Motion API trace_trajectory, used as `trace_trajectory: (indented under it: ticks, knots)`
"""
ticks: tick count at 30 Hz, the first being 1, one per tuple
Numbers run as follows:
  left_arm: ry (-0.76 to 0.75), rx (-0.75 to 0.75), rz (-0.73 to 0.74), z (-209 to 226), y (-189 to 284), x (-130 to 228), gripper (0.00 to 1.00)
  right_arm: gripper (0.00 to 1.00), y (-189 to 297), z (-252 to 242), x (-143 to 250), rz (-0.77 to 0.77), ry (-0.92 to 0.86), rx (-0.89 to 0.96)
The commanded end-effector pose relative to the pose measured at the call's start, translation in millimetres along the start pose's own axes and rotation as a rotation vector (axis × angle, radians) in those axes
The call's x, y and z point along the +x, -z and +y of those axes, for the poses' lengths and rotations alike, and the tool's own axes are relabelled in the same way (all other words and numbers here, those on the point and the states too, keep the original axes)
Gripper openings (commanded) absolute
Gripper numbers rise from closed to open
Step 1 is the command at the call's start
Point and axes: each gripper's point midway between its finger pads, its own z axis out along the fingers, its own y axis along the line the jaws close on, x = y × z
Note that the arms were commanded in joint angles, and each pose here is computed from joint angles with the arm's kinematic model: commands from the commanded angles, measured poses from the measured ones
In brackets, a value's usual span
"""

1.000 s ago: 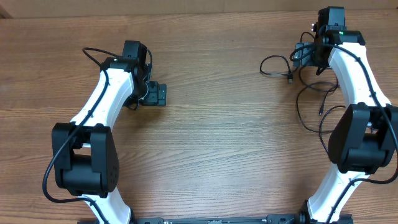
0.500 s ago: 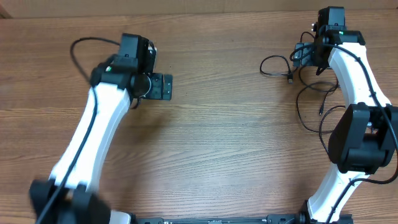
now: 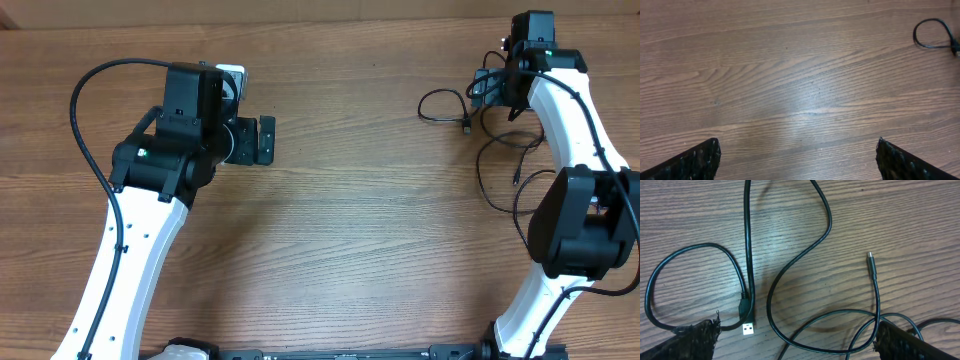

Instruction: Untangle cables

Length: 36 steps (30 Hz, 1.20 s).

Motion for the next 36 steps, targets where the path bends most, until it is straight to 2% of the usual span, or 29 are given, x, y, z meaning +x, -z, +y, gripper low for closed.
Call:
trace_trajectory:
  ticks: [1, 7, 12, 16, 22, 36]
  knots:
    - [-0.014, -0.009, 0.022, 3, -4, 11, 0.99, 1.0, -4, 0, 0, 0.005, -0.005, 0.0]
    - [-0.013, -0.002, 0.068, 5, -36, 42, 1.0, 1.0, -4, 0, 0, 0.005, -0.005, 0.0]
    - [-0.014, 0.046, -0.078, 1, -68, 45, 1.0, 1.0, -4, 0, 0, 0.005, -0.005, 0.0]
    - [-0.009, 0.118, -0.267, -6, -88, 53, 1.0, 1.0, -4, 0, 0, 0.005, -0.005, 0.0]
    - [0.032, 0.144, -0.423, -2, -90, 74, 1.0, 1.0, -4, 0, 0, 0.005, -0.005, 0.0]
    - [0.065, 0.132, -0.547, 17, -72, 126, 1.0, 1.0, -4, 0, 0, 0.005, -0.005, 0.0]
